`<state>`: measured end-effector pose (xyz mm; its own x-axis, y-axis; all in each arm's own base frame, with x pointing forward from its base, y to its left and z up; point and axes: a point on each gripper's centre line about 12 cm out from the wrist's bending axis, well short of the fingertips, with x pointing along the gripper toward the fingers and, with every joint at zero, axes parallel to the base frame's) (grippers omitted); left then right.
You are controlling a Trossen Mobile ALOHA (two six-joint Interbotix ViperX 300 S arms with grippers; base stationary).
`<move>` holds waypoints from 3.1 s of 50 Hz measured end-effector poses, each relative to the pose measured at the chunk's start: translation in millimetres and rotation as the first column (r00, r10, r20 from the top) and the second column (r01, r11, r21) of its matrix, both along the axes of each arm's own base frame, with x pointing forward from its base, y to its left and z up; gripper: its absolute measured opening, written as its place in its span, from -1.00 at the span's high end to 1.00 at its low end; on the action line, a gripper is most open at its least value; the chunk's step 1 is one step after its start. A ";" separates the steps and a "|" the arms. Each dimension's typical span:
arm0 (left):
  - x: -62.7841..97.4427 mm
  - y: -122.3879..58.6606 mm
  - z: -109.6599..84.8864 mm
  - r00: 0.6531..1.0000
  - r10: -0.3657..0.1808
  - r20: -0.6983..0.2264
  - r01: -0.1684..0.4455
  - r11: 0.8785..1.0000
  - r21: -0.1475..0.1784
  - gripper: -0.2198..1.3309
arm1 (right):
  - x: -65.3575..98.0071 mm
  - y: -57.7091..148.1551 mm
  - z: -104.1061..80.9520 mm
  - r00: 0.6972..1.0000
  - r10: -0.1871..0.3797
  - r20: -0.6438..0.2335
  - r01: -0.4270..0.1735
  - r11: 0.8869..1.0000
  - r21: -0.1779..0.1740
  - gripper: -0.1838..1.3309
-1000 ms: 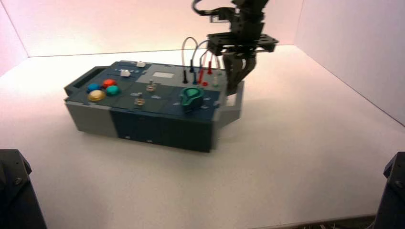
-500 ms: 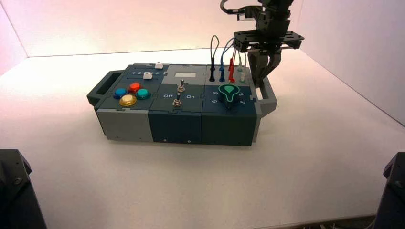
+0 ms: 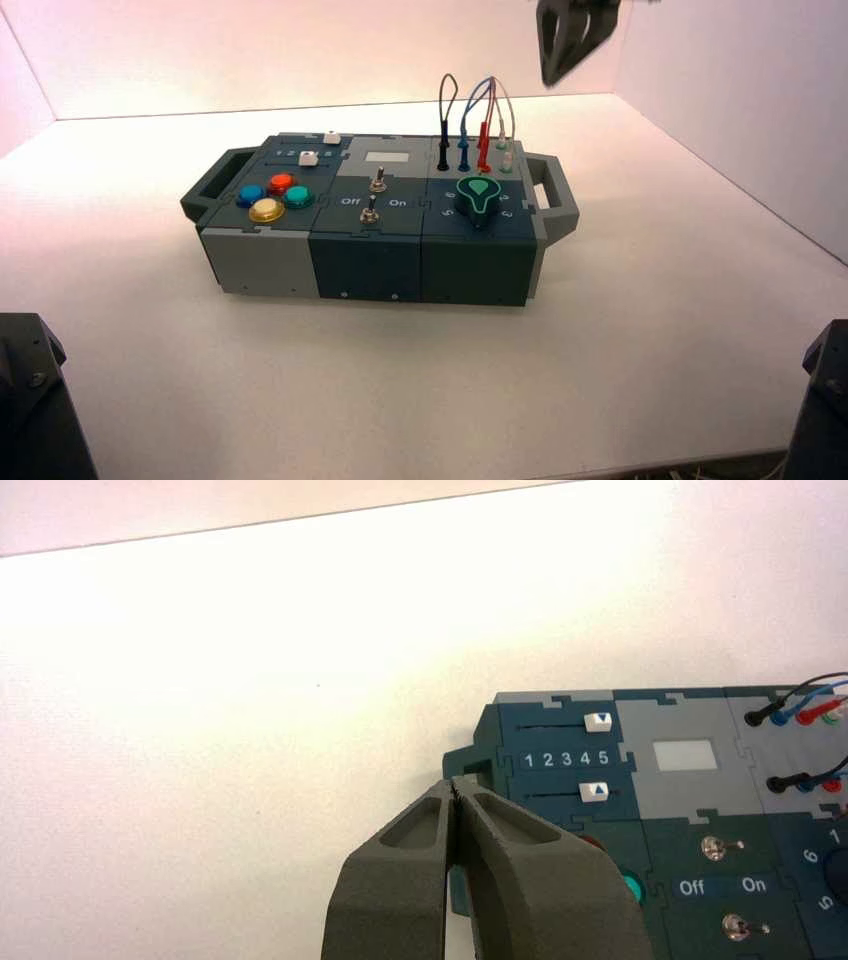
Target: Flip the bottom switch off with the right gripper.
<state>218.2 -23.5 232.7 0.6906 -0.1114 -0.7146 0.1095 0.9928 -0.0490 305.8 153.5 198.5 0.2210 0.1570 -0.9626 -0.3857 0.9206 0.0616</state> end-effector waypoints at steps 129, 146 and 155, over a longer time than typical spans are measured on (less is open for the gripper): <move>102.8 -82.1 -146.7 0.823 -0.213 -0.526 0.285 0.957 0.058 0.93 | -89.7 146.0 -92.3 0.932 0.317 -0.175 -0.306 0.948 0.090 0.94; 102.6 -82.1 -147.7 0.822 -0.212 -0.529 0.284 0.957 0.057 0.93 | -86.2 150.2 -98.8 0.928 0.327 -0.178 -0.317 0.945 0.080 0.94; 102.6 -82.1 -147.7 0.822 -0.212 -0.529 0.284 0.957 0.057 0.93 | -84.2 151.2 -99.6 0.927 0.333 -0.174 -0.326 0.943 0.071 0.94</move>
